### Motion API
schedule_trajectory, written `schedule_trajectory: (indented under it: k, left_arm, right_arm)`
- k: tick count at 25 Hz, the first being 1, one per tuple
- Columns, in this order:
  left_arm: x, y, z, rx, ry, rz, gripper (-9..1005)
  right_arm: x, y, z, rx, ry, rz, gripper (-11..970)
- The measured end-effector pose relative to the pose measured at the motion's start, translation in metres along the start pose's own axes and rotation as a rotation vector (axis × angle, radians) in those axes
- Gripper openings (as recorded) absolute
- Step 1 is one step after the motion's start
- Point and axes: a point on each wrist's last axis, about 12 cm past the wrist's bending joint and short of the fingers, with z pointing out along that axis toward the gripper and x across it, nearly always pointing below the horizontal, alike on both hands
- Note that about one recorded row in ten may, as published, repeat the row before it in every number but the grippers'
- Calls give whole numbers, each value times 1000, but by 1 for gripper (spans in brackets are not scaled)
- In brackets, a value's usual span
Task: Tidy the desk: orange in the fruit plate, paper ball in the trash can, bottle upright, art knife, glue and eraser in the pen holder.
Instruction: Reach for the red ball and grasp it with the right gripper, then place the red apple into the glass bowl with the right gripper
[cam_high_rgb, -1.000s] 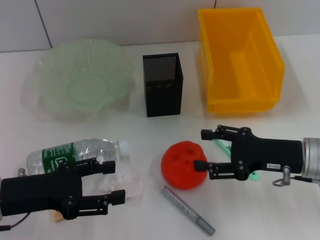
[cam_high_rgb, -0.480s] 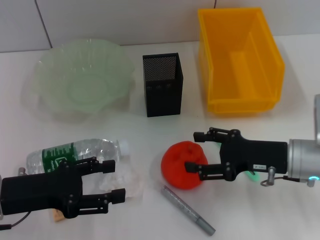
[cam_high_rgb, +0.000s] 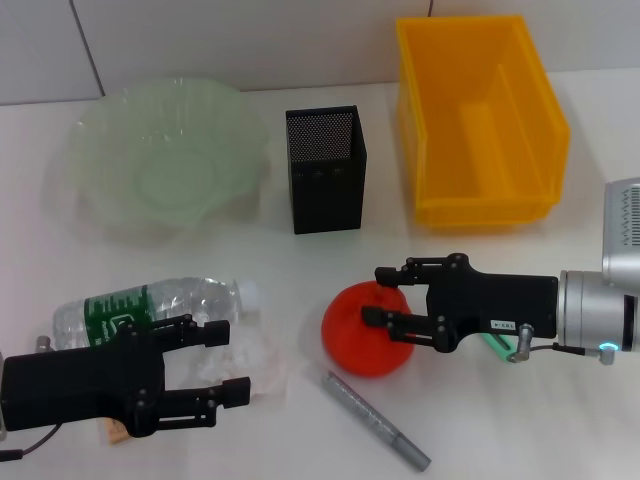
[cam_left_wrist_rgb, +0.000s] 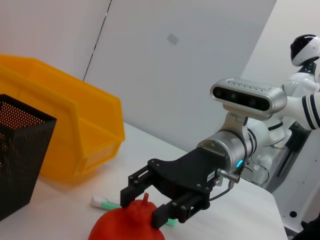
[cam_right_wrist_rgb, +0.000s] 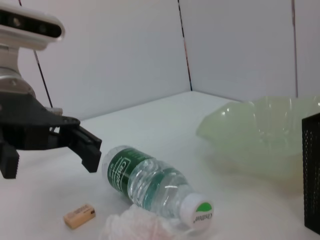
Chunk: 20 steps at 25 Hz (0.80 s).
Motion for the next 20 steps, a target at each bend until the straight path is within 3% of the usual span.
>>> schedule_trajectory:
  k: [2,7,14,20]
  left_arm:
    - [0,0,0,0,0,0,811]
    - [0,1,0,-7,1,-1,810]
    - [1,1,-1,-14,2,-2,810]
    - [1,1,-1,-14,2,-3,810]
  right_arm:
    - [0,1,0,-3,-1,-1,687]
    - [1,1,0,-10,5,-3,440]
    - [2,4,1,-31,20,-13,264]
    - [-9,5,-7,-52,-59,-29,208]
